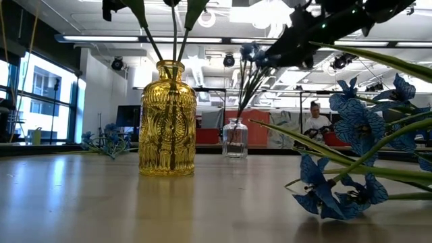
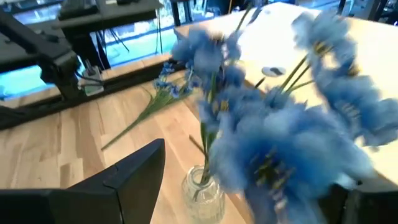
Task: Sort flowers into vase by color
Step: Put the top right blue flowers into the transparent vase, then put the top blue flowers into the transparent vase
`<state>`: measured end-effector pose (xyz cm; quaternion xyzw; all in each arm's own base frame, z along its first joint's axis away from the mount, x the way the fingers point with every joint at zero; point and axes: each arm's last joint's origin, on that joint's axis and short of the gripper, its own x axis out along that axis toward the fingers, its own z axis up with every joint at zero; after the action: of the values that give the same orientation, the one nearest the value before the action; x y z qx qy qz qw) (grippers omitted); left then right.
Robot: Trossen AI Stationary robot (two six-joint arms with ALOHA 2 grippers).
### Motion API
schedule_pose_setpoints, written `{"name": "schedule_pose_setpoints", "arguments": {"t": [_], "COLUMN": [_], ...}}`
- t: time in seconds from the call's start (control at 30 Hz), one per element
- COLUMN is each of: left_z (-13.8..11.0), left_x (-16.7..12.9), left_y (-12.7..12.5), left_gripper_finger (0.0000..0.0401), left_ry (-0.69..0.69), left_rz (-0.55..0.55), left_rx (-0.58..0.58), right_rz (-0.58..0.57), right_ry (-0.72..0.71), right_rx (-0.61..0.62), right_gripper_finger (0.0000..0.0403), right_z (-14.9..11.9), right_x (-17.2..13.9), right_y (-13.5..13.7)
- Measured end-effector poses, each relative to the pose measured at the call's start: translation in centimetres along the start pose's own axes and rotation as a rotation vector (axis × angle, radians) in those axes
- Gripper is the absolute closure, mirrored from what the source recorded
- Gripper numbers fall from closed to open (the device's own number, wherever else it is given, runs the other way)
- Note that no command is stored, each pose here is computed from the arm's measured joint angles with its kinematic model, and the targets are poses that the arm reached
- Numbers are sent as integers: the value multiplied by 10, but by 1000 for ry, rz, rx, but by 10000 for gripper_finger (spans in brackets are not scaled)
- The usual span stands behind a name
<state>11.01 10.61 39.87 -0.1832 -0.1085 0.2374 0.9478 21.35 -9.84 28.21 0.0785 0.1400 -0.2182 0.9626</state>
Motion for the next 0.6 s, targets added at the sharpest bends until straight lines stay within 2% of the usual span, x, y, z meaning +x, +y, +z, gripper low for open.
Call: {"name": "schedule_pose_setpoints", "arguments": {"t": [0.13, 0.37, 0.5, 0.6], "left_z": [0, 0, -5, -16], "left_x": [0, 0, 3, 7], "left_y": [0, 1, 6, 15], "left_gripper_finger": [176, 176, 176, 176], "left_ry": [0, -9, 29, 88], "left_rz": [0, 19, 84, 218], "left_rx": [2, -7, -59, -140], "right_rz": [1, -67, -80, -101], "right_ry": [-34, -124, -185, -205], "right_rx": [2, 38, 95, 140], "right_gripper_finger": [110, 110, 110, 110], "right_z": [6, 17, 23, 24], "right_x": [-16, -47, -61, -63], "right_y": [1, -1, -1, -2]}}
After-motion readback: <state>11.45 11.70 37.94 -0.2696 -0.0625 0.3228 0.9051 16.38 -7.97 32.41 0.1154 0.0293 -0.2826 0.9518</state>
